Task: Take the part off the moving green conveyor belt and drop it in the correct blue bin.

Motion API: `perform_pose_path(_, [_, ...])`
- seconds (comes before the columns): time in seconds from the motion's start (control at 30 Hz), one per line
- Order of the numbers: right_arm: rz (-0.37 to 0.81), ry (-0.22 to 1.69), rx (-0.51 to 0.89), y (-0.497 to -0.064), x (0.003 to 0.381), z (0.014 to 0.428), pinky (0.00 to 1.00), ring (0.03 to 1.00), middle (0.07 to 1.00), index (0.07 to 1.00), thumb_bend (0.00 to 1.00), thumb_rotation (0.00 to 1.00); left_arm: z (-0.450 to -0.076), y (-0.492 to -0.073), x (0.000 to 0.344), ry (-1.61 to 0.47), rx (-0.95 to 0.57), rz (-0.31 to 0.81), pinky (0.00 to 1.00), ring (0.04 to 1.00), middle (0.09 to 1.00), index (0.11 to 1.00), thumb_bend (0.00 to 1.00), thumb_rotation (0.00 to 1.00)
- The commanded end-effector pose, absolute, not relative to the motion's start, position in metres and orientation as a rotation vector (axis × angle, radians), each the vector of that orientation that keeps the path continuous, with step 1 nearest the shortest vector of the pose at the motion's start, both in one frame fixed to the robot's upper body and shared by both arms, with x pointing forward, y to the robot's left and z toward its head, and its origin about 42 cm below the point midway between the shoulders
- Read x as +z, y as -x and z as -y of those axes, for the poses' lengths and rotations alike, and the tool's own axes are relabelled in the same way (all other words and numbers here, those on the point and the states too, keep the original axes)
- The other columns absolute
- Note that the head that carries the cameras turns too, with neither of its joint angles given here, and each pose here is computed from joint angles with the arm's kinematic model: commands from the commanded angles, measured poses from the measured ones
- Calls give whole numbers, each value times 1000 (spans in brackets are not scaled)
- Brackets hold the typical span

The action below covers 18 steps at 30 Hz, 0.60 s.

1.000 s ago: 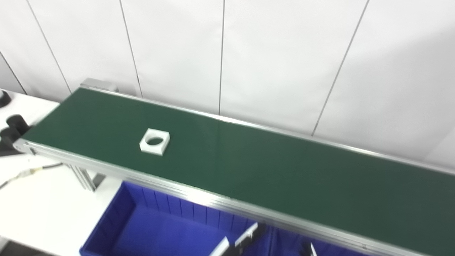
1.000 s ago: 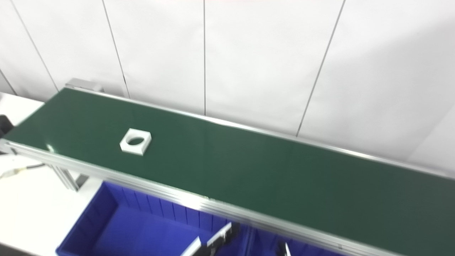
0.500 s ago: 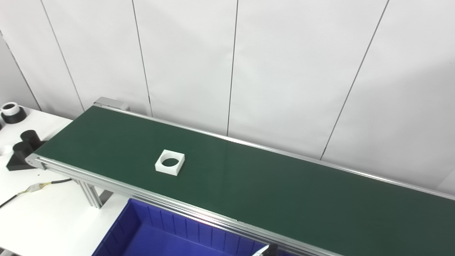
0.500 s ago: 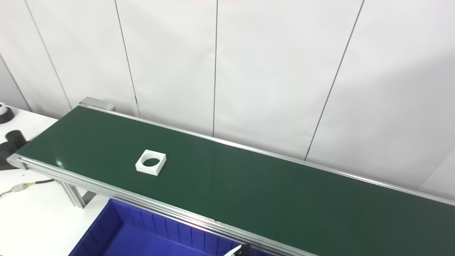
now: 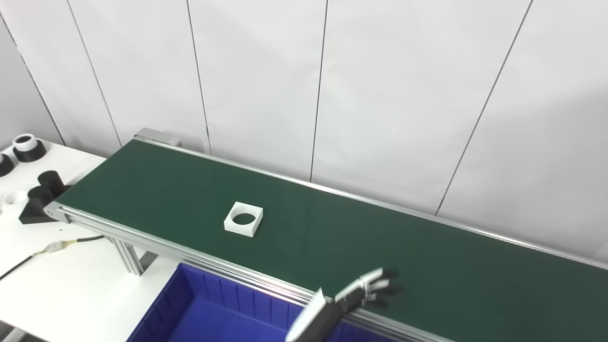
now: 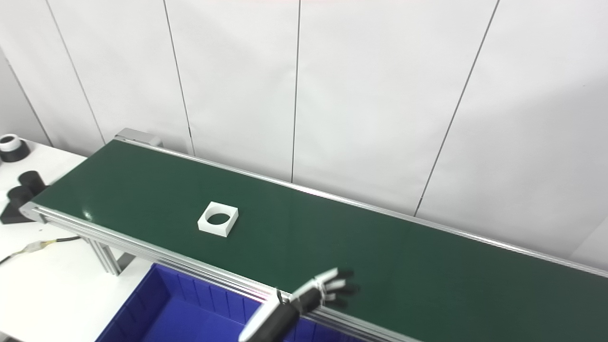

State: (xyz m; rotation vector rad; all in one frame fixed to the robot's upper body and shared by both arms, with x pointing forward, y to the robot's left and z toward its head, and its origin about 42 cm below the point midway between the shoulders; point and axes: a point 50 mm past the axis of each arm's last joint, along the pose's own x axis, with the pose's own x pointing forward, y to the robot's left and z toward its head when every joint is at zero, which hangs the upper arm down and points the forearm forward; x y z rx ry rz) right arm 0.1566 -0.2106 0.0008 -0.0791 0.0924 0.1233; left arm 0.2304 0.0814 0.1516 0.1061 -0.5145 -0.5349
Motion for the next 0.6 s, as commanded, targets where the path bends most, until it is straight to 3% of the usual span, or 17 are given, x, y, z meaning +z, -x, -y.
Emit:
perform_pose_path(0.0, [-6, 60, 131, -160, 13, 210, 1000, 987, 993, 1000, 792, 1000, -81, -240, 177, -136, -511, 611, 700, 820, 826, 908, 1000, 309])
perform_pose_path(0.27, [3, 55, 138, -162, 14, 205, 1000, 995, 996, 1000, 784, 1000, -91, -281, 211, -259, -476, 751, 774, 895, 898, 976, 1000, 261])
perform_pose_path(0.37, [2, 56, 138, -163, 14, 203, 1000, 997, 999, 1000, 789, 1000, -98, -301, 224, -326, -459, 795, 754, 889, 919, 995, 1000, 286])
perform_pose_path(0.57, [9, 63, 137, -165, 15, 199, 1000, 984, 988, 999, 799, 1000, -114, -340, 251, -491, -472, 819, 724, 878, 931, 999, 1000, 230])
